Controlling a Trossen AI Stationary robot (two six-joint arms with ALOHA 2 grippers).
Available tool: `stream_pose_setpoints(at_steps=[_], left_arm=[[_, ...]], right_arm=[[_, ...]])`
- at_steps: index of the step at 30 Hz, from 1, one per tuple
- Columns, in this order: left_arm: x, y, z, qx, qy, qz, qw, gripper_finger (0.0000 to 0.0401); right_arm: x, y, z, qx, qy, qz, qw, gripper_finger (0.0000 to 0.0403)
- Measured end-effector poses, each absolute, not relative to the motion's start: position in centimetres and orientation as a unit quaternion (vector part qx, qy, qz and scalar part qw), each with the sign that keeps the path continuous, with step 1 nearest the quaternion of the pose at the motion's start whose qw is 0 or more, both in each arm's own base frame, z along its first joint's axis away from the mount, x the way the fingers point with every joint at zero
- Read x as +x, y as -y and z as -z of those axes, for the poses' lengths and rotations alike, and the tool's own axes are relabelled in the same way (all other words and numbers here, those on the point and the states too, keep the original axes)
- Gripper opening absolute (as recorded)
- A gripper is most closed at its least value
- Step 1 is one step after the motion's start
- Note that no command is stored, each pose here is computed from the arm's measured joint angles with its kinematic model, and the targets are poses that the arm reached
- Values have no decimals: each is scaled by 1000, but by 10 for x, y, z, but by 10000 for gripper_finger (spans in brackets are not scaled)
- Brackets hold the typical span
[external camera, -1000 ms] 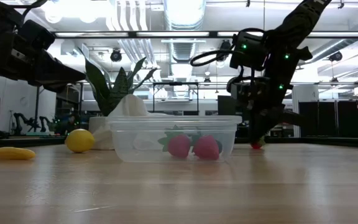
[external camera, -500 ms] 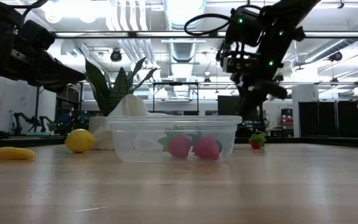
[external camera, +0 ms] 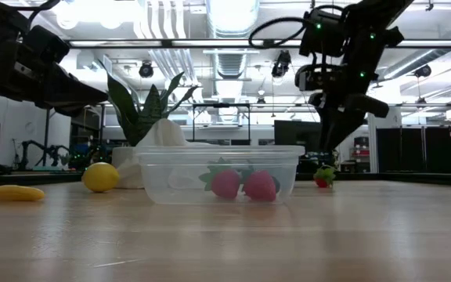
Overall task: Pick and placing Produce into tupperware
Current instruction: Put the strawberry into the bin
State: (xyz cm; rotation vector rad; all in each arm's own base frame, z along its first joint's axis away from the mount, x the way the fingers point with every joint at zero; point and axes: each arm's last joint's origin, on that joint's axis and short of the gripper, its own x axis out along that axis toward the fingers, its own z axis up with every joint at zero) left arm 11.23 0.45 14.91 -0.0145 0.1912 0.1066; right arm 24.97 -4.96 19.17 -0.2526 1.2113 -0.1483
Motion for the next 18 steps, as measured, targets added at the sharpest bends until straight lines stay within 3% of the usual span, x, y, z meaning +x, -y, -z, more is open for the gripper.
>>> stream_pose_setpoints(at_steps=[6,13,18], left_arm=[[112,-5,-149,-7,-95,-53,994,0],[112,-5,-149,-8,-95,-53,994,0],[112,-5,-149,-8,-94,-53,994,0]], right_arm=[[248,49,-186,-117,-576,67,807,156],[242,42,-168,-169,-591,4,788,135],[247,45,-168,-193,-571,36,797,128]])
